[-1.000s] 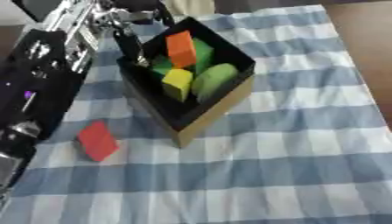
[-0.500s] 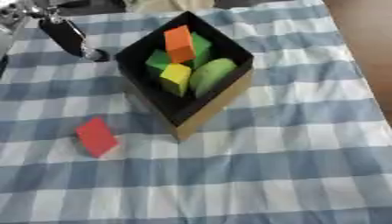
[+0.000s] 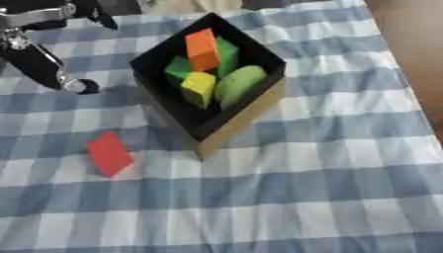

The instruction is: Pick up objects on the table and place them in the box.

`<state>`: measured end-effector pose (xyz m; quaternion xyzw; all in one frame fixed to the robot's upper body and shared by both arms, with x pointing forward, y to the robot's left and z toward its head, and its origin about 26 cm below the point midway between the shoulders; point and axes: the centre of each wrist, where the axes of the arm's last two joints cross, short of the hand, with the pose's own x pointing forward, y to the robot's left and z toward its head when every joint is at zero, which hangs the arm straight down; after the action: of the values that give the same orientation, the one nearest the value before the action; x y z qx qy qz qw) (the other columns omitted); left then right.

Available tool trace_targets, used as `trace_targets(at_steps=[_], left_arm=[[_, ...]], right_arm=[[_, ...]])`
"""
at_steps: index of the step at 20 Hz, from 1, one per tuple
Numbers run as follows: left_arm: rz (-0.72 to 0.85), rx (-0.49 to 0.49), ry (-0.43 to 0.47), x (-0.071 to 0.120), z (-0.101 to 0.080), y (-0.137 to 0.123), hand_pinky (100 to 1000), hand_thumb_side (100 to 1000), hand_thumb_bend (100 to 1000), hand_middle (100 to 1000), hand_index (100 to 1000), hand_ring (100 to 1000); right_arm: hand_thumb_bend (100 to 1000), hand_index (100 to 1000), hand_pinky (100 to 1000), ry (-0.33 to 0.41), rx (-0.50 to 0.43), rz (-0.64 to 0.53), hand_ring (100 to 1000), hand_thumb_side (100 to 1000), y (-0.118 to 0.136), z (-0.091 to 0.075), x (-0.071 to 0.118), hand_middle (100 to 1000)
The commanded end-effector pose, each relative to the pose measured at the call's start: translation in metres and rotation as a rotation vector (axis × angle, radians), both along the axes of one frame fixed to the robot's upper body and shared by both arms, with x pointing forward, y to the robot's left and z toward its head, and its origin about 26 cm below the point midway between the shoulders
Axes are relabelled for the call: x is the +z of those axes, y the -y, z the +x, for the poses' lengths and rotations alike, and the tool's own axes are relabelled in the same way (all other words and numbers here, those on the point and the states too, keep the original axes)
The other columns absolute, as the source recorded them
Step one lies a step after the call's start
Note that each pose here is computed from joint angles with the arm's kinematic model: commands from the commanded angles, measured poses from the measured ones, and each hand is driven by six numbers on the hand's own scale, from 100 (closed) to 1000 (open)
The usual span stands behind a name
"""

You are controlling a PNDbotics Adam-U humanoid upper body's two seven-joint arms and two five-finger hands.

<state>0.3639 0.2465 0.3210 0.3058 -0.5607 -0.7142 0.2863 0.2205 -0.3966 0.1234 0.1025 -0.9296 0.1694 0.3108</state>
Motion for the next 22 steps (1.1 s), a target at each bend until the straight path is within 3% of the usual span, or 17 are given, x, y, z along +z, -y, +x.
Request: trace_targets(at_steps=[1, 7, 12, 22], left_arm=[[0.031, -0.032, -0.001, 0.009, -0.01, -0.008, 856, 237, 583, 790, 880, 862], [0.08, -0.062, -0.067, 0.0, -0.013, -0.021, 862, 254, 618, 794, 889, 870], [0.143, -0.087, -0.078, -0.004, -0.012, -0.025, 866, 207, 649, 802, 891, 877], [0.182, -0.099, -0.138, -0.014, -0.003, -0.027, 867, 195, 645, 804, 890, 878]], right_arm=[[100, 1000, 1000, 0.086, 0.014, -0.096, 1000, 523, 0.003, -0.002, 0.009, 354], [100, 1000, 1000, 0.084, 0.013, -0.096, 1000, 523, 0.002, -0.002, 0.008, 352], [100, 1000, 1000, 0.079, 0.017, -0.096, 1000, 523, 0.001, -0.002, 0.008, 351], [100, 1000, 1000, 0.08, 0.018, -0.096, 1000, 523, 0.0, -0.002, 0.007, 350]])
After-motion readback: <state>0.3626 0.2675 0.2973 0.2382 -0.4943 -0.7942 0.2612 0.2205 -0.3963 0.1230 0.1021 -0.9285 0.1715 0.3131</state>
